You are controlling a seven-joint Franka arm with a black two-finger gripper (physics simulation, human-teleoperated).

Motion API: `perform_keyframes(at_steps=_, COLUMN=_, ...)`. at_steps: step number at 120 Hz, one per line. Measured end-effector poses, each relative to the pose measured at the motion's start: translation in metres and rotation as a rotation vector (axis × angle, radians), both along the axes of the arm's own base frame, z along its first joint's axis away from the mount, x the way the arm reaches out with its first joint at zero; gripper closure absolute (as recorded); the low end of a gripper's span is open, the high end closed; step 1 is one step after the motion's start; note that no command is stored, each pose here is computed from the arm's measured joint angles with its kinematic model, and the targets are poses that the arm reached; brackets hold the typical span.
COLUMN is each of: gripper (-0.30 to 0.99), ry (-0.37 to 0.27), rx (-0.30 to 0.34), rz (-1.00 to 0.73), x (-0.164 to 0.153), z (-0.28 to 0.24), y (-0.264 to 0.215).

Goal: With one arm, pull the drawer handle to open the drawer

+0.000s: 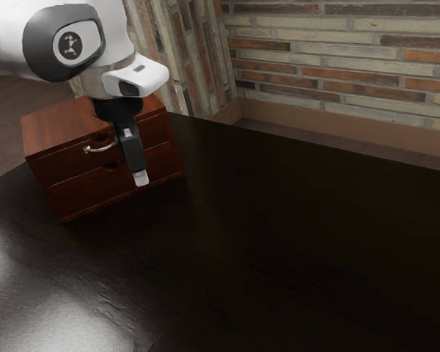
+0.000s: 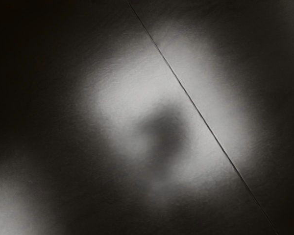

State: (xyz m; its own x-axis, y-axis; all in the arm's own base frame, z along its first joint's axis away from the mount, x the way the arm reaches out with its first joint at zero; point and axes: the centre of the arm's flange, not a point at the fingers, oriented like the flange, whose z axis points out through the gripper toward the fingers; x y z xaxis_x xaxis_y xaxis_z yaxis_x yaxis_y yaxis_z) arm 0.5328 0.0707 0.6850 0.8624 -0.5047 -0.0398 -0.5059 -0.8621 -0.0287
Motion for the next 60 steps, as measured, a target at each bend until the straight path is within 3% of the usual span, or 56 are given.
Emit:
perform_keyframes(at_steps=27, gripper=0.0, ry=-0.085, rx=0.071, rz=-0.158, x=0.025, z=-0.012, y=-0.03)
perform_keyframes(at_steps=60, gripper=0.0, ry=-0.128, rx=0.109, rz=-0.097, x=0.019, z=-0.004, y=0.047)
